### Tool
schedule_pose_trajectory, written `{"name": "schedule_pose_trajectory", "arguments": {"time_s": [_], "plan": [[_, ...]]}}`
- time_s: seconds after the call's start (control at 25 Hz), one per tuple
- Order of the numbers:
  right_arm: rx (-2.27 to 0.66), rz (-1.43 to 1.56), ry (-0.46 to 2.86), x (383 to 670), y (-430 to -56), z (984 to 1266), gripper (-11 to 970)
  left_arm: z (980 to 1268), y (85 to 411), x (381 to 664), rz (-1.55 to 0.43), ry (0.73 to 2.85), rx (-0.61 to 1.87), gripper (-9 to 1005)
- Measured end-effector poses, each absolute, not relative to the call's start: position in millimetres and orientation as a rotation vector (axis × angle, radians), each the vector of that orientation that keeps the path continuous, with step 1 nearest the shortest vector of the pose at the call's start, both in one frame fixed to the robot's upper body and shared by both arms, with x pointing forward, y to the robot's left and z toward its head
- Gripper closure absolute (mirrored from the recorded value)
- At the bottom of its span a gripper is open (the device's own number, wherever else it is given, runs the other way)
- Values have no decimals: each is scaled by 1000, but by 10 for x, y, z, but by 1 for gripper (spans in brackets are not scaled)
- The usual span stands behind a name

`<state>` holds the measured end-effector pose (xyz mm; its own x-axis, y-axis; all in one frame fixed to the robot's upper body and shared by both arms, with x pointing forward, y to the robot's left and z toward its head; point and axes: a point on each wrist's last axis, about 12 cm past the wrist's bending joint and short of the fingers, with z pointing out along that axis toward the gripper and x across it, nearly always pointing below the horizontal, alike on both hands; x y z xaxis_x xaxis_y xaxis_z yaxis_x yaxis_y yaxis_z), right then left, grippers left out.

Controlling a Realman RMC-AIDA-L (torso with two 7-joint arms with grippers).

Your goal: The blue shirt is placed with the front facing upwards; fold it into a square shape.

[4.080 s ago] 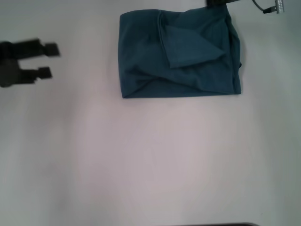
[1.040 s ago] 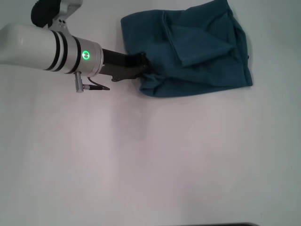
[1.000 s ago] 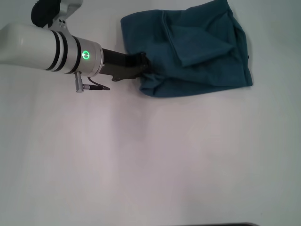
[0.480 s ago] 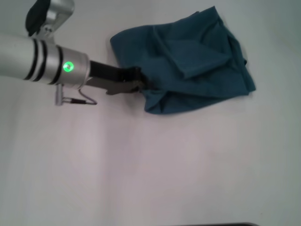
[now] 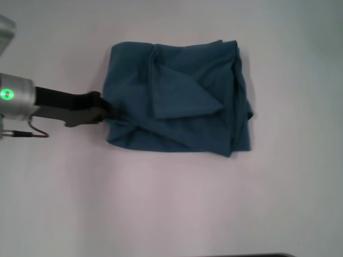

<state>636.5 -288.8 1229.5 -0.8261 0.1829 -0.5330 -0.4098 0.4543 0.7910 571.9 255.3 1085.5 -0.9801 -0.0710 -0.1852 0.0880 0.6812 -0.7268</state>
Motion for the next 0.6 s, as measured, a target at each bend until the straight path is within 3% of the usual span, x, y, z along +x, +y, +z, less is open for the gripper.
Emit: {"name": "schedule_pose_trajectory", "arguments": {"time_s": [0.52, 0.6], "plan": [[-199, 1379, 2152, 6371, -2873, 12298, 44, 10925, 2851, 5562, -1280, 2680, -32, 886], [-199, 1379, 2152, 6372, -2871, 12297, 44, 10920, 2874, 5551, -1277, 2678, -43, 837]]}}
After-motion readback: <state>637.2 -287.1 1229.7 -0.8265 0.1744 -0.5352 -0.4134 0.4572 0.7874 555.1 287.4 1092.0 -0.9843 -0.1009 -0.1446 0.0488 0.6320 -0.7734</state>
